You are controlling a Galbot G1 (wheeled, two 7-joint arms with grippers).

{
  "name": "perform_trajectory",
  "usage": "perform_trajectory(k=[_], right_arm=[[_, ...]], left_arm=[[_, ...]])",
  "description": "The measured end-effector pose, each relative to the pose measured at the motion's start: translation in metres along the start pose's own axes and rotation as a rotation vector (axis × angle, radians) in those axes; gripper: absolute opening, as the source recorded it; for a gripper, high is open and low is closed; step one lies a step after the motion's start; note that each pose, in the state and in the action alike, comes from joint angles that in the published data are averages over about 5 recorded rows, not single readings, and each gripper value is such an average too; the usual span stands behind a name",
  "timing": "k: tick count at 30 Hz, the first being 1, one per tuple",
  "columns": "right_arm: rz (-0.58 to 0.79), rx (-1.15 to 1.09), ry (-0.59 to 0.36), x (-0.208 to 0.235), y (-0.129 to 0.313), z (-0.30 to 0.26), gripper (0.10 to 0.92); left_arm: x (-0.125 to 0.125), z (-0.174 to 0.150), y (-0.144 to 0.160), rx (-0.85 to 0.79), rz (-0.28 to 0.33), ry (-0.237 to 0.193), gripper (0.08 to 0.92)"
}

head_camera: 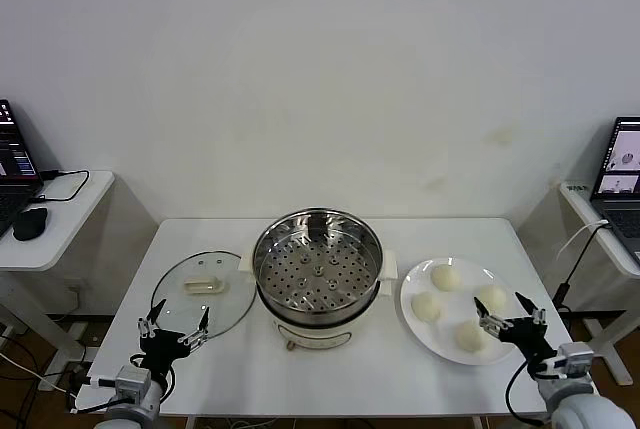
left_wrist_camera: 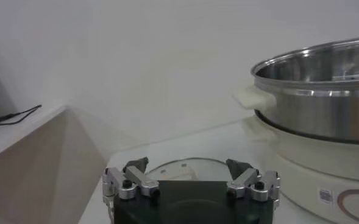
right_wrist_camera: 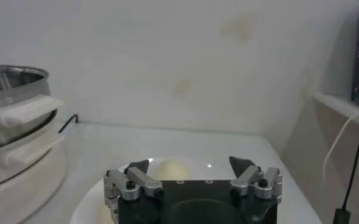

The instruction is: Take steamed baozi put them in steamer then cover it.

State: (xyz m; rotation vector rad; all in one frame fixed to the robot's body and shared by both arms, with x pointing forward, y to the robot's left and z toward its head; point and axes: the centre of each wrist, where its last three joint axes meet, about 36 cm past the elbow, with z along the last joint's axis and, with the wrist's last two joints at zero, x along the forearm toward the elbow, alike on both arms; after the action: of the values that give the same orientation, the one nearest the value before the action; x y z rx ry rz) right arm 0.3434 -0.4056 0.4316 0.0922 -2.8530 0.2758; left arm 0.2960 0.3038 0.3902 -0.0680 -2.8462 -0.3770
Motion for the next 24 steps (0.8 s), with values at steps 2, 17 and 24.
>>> perform_trajectory(k=[2, 17, 24], right_arm=[[-0.008, 0.032, -0.001, -0.004, -0.005, -0.005, 0.823], [-0.326, 0.669, 0.093, -0.079, -0.086, -0.118, 0.823], [-0.495, 0.944, 0.240, -0.107, -0.095, -0.166, 0.823]], left_arm=[[0.001, 0.000, 0.000, -0.003, -0.001, 0.000, 0.823], [0.016, -0.009, 0.000, -0.036, -0.015, -0.013, 0.823], [0.023, -0.015, 0.001, -0.041, -0.025, -0.025, 0.823]])
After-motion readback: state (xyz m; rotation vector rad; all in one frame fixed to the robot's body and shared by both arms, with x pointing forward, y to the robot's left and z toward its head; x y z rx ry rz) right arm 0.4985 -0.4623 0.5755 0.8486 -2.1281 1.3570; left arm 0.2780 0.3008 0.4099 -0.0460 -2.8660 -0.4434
